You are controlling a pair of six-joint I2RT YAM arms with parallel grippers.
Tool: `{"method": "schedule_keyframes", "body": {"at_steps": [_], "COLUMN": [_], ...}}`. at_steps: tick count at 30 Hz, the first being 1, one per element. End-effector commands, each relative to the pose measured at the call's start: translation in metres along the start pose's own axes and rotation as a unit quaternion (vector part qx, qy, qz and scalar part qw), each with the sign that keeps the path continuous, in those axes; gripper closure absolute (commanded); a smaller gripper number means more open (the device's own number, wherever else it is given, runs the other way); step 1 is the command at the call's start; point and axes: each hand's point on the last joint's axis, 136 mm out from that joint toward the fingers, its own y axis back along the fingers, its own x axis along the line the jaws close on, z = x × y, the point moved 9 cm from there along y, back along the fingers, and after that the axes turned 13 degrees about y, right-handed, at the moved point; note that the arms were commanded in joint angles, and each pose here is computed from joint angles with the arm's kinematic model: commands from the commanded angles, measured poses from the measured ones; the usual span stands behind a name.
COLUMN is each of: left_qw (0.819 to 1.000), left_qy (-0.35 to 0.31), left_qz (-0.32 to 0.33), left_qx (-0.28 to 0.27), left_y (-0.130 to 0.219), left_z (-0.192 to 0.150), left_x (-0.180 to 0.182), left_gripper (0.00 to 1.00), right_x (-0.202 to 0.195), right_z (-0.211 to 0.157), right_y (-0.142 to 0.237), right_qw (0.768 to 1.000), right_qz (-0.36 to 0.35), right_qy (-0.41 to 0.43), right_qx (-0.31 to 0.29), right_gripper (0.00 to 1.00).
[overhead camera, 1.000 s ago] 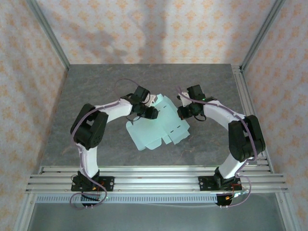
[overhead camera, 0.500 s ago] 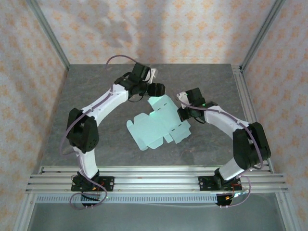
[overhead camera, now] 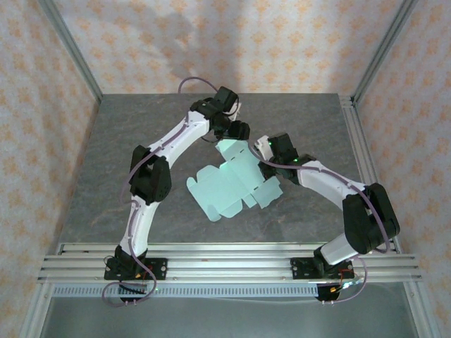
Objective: Fold the paper box
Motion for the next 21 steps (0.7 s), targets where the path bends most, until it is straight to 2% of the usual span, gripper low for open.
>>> {"method": "schedule_keyframes", "body": {"at_steps": [1, 5, 15, 21], "left_qw": [0.999, 0.996, 0.992, 0.991], "left_qy": [-0.043, -0.074, -0.126, -0.121], "left_qz": [0.019, 0.046, -0.009, -0.012], "left_qx": [0.012, 0.006, 0.013, 0.053], "left_y": [0.005, 0.000, -0.017, -0.025], "left_z": [-0.006, -0.001, 0.003, -0.001], "left_x": [-0.010, -0.010, -0.021, -0.021], "left_gripper": [0.35, 0.33, 0.35, 0.37], "right_x": [-0.001, 0.003, 0.005, 0.004], "right_z": [0.006, 0.005, 0.007, 0.009], "right_y": [0.007, 0.006, 0.002, 0.002], "right_qw": [1.000, 1.000, 0.999, 0.999], "right_qz": [-0.014, 0.004, 0.023, 0.023], "right_qy": [0.014, 0.006, 0.003, -0.002], "right_qx": [-0.017, -0.024, -0.023, -0.026], "right_gripper": [1.00, 1.00, 1.00, 1.00]}}
